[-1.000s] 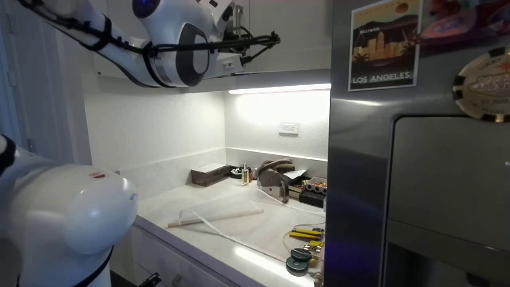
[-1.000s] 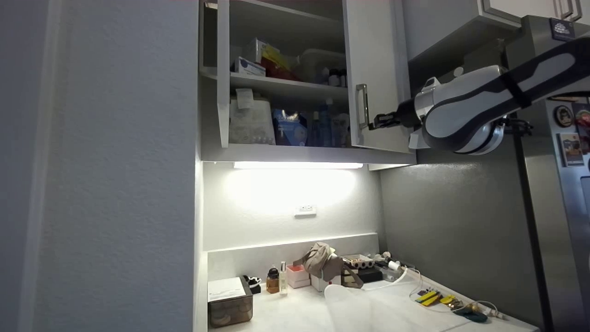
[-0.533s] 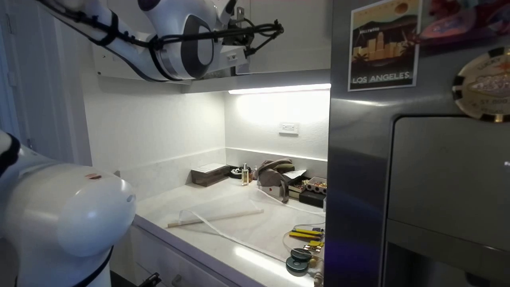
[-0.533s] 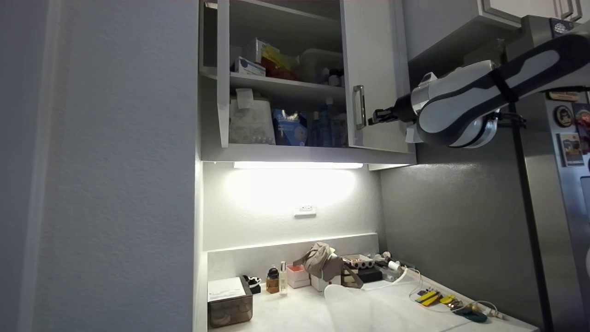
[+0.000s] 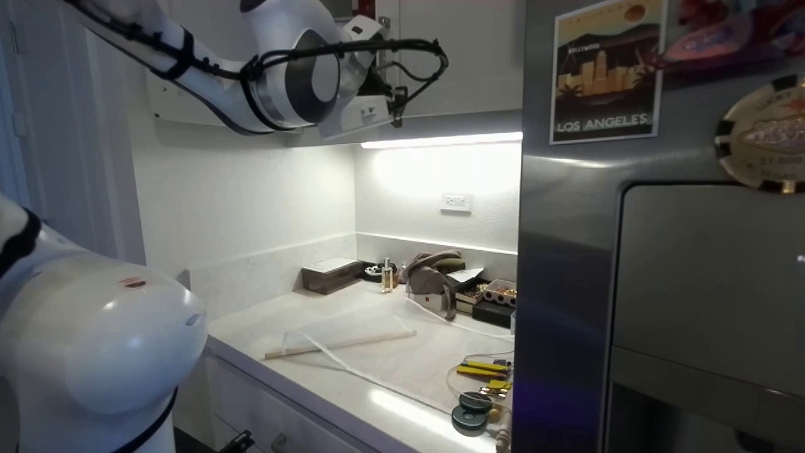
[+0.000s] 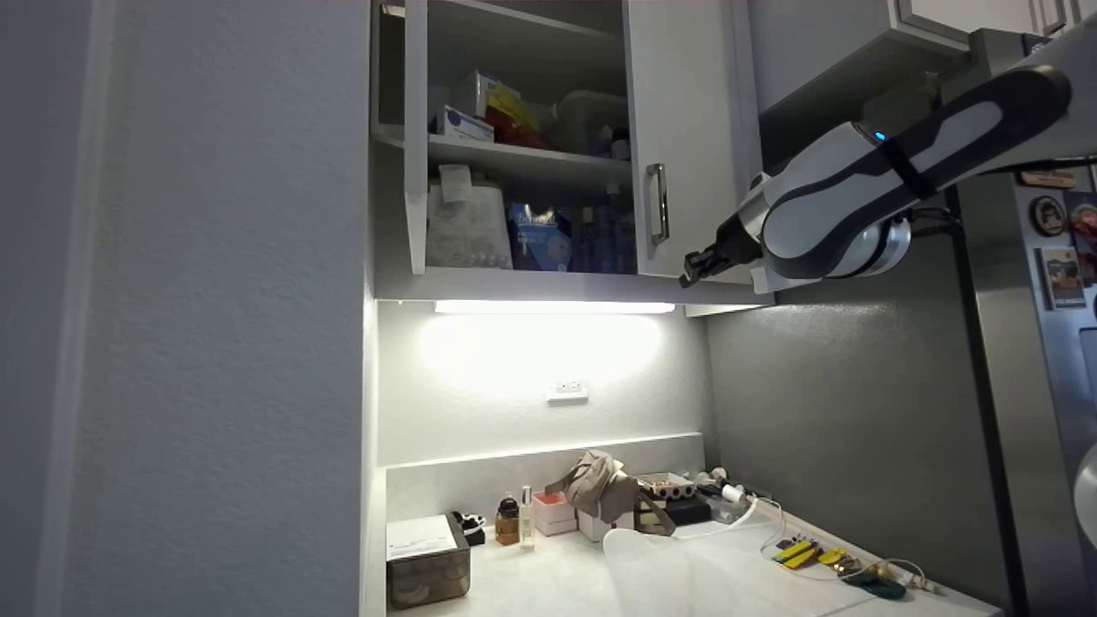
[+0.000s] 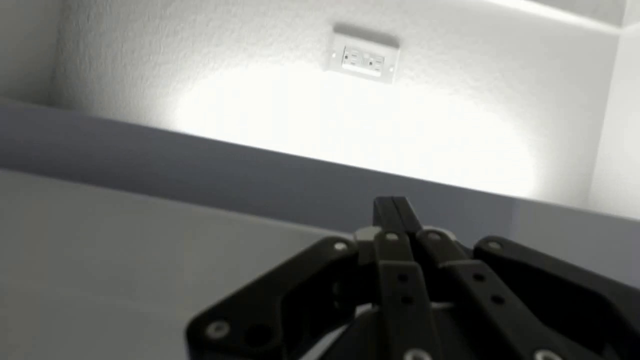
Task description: Close the right cabinet door then hang the white net on the hanger on the side of the fridge
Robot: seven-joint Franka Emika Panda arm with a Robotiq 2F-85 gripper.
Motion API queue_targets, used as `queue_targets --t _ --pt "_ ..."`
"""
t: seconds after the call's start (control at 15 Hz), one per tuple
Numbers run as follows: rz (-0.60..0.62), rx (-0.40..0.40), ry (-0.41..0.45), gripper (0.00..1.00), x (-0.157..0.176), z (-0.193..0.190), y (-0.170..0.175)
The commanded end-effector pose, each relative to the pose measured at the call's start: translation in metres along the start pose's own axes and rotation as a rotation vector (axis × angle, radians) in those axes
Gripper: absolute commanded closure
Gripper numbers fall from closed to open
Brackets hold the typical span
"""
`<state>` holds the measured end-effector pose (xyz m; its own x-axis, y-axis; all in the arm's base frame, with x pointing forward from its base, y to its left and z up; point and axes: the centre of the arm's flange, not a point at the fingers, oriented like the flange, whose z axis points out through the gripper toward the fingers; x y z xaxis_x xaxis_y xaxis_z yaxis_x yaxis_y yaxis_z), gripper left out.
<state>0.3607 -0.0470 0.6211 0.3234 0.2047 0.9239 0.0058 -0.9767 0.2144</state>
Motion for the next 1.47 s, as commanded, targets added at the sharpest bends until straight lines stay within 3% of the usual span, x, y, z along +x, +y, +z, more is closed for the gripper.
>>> queue_targets --t 0.0,0.47,0.8,1.4 --pt "-0.014 0.036 -0.183 1.0 0.008 0.0 -0.003" --pt "0.002 0.197 -0.523 1.0 0.015 -0.006 -0.012" --pt "-0.03 0.235 -0.724 1.0 0.015 -0.027 -0.006" --pt "-0.073 0.305 -1.051 1.0 -0.054 -0.03 -0.016"
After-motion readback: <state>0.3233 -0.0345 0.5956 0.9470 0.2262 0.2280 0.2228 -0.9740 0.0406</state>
